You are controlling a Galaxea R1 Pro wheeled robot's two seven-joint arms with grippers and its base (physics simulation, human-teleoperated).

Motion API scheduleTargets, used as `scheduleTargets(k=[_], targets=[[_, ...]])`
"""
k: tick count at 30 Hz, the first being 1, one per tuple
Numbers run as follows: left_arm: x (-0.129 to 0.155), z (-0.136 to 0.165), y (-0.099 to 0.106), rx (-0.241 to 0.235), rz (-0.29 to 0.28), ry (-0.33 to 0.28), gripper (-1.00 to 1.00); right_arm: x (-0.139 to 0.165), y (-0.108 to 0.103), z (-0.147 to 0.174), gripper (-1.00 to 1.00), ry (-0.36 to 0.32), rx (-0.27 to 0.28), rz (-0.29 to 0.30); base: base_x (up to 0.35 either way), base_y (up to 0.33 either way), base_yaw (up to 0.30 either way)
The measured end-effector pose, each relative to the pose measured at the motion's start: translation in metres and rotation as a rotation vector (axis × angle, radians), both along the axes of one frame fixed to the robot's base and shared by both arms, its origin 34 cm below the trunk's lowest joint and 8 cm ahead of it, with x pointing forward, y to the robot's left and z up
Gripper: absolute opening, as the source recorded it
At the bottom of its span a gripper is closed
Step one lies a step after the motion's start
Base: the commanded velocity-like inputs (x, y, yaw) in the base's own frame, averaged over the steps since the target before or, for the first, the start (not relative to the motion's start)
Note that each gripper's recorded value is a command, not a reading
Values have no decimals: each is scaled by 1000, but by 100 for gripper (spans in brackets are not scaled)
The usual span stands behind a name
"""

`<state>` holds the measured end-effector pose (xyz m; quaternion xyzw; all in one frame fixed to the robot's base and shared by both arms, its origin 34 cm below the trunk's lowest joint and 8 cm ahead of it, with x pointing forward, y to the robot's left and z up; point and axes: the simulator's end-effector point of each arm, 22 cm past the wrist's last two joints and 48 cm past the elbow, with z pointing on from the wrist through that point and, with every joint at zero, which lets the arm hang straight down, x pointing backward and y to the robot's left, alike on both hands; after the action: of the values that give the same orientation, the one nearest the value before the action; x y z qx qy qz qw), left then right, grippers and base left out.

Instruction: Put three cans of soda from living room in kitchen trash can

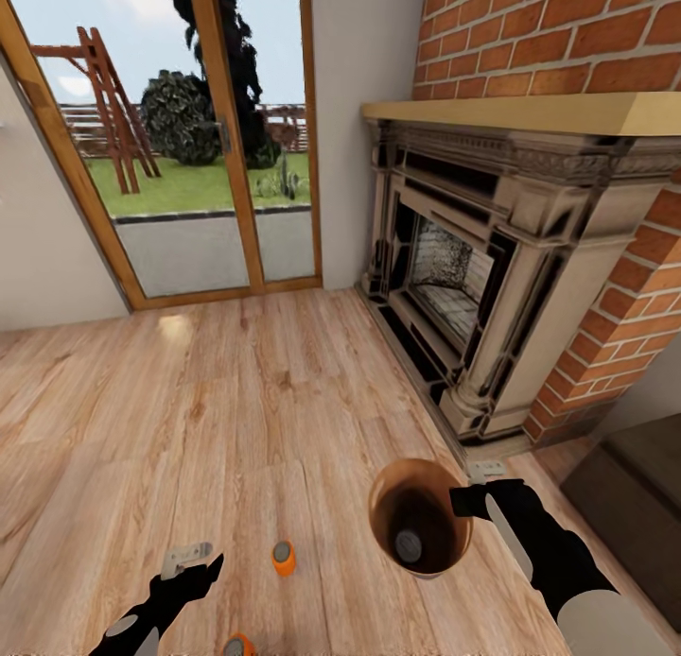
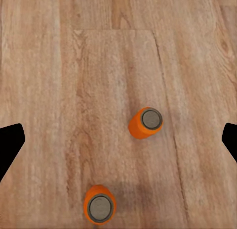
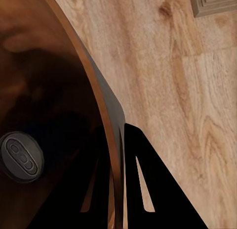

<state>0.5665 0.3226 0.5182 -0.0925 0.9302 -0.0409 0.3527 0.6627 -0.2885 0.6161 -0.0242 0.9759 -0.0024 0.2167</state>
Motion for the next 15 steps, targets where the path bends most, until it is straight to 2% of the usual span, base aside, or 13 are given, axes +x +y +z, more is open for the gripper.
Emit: scheduleTargets(k=[6,15], targets=[[-3,-4,0,0,0,10,100,-2,0,-5,-100,10,-1,1,0,0,0],[-8,-26,0,0,0,24,100,-6,1,-28,-100,24,0,2,0,0,0]])
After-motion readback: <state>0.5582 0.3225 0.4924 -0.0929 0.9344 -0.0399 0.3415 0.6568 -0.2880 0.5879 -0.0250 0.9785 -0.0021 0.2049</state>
